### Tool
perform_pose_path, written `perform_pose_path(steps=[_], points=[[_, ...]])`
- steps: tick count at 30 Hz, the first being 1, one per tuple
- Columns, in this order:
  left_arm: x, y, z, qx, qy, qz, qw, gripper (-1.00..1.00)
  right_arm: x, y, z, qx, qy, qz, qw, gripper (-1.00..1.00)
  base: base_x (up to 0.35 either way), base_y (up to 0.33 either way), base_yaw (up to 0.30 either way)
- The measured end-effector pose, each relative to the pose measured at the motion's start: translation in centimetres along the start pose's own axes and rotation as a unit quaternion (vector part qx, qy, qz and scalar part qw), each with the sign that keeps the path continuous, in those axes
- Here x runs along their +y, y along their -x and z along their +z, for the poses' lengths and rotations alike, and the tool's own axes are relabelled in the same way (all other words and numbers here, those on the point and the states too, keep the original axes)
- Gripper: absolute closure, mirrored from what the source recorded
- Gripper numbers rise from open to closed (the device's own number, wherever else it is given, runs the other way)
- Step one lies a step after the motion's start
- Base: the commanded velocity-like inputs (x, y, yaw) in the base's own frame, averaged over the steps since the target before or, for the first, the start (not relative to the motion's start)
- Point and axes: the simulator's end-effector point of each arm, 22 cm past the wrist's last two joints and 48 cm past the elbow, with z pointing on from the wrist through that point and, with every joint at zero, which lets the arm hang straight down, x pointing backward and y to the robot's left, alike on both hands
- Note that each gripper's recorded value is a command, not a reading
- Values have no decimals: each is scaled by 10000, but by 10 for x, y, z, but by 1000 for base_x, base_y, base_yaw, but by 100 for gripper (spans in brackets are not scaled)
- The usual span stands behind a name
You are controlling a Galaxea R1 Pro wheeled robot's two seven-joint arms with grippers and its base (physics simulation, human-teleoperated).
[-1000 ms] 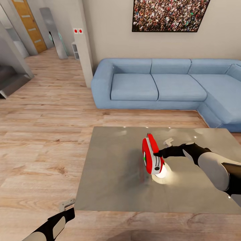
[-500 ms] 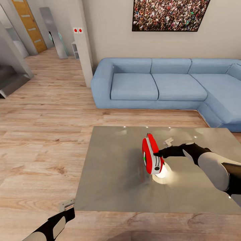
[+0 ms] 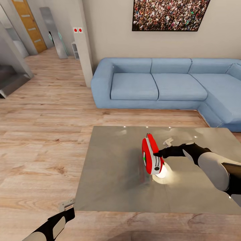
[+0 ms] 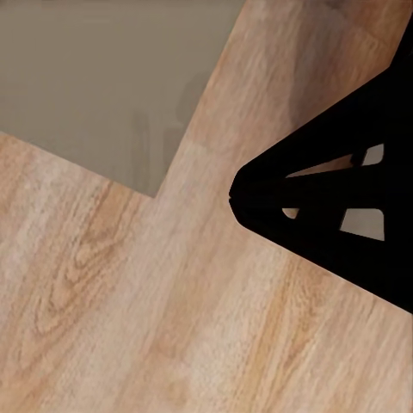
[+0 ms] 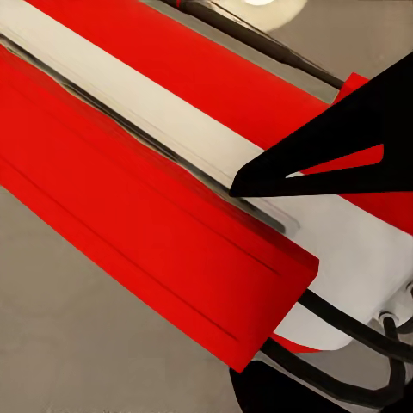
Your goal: Turn on the radio receiver that's on the table in the living room.
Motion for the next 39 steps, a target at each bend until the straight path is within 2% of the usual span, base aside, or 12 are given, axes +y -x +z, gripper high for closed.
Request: perform_pose_path(steps=[22,29,37,39], points=[[-5,-6,29,4,-13,13,10000,100,-7,-13,25,-23,20,13,10000,100,0,0,0],[-5,-6,29,5,-13,13,10000,100,-7,-13,25,-33,37,29,10000,100,0,0,0],[-37,-25,27,129,-228,18,9997,100,10,-6,36,-56,159,-12,9999,100,0,0,0],[-38,-27,26,138,-236,18,9996,100,11,-6,36,-49,158,-26,9999,100,0,0,0]])
